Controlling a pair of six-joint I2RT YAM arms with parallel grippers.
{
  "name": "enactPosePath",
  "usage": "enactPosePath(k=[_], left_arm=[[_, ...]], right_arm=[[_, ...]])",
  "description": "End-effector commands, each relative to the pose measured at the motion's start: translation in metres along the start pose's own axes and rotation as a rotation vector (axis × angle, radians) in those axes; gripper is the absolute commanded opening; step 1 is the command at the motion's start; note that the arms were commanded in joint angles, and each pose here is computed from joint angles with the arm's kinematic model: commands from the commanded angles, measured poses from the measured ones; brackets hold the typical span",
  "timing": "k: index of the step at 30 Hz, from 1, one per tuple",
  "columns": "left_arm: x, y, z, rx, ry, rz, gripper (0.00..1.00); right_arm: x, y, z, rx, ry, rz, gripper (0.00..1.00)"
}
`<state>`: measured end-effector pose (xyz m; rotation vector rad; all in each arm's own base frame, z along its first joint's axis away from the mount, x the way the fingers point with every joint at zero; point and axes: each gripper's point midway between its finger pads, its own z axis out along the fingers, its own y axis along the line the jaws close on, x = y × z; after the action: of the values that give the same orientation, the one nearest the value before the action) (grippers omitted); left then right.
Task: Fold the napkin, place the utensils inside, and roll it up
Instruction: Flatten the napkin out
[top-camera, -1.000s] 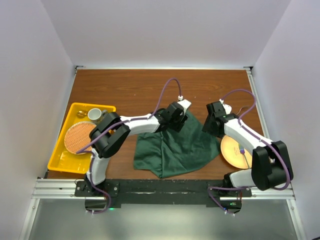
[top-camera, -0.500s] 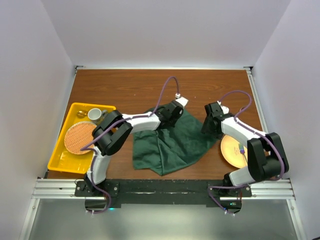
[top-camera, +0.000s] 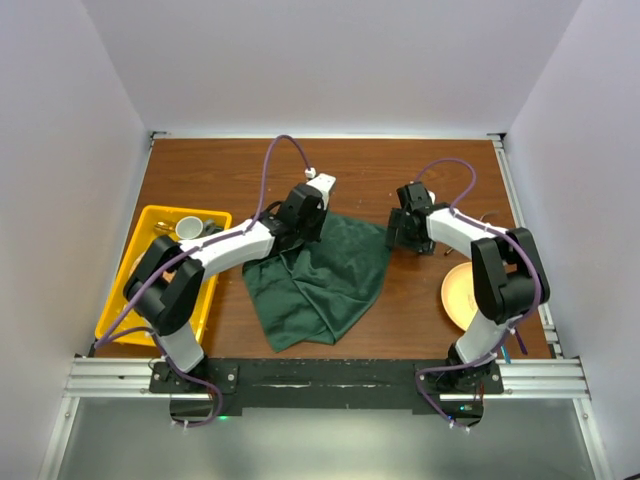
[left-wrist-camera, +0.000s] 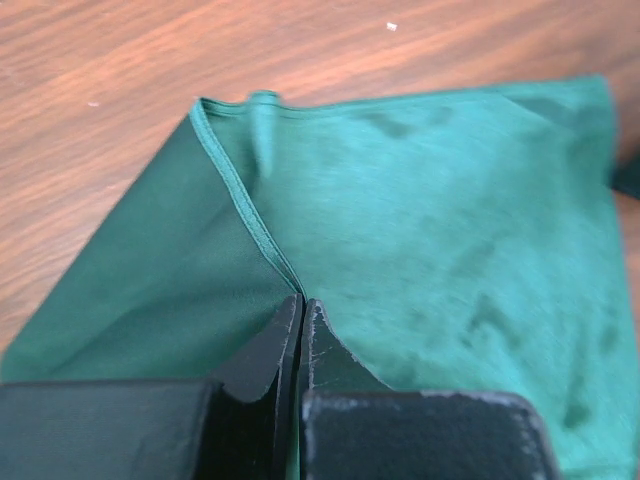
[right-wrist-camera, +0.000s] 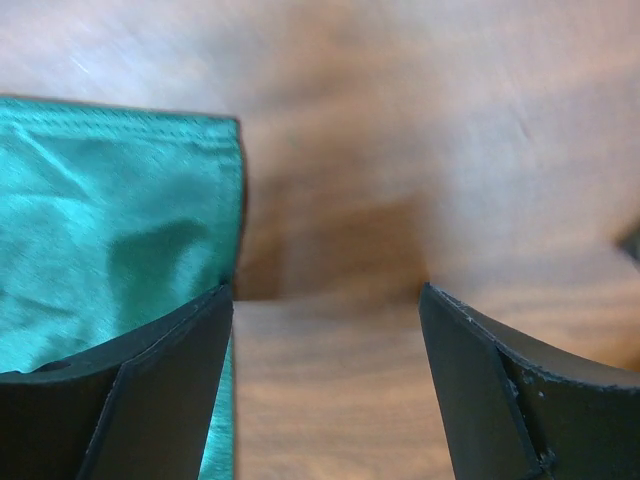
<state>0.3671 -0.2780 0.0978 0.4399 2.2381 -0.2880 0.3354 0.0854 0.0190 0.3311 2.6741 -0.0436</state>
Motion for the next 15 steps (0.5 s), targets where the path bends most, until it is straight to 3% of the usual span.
enactPosePath(k=[1,3,9,15], left_arm=[[-0.008,-0.010,-0.010,0.050,-0.020,-0.027,0.00],[-0.012,-0.008,-0.014,0.045,-0.031,-0.030,0.00],[-0.025,-0.003,-0.027,0.028,-0.058,-0.020,0.00],[-0.038,-0.006,-0.040,0.046,-0.097,-0.046,0.00]], right_arm=[[-0.037,0.026,0.005,-0.068,-0.084,-0.036,0.79],[-0.032,0.025,0.011,-0.048,-0.048,-0.039,0.75],[-0.058,0.041,-0.018,-0.158,-0.169,0.022,0.72],[-0.044,0.038,0.010,-0.071,-0.043,0.001,0.63]])
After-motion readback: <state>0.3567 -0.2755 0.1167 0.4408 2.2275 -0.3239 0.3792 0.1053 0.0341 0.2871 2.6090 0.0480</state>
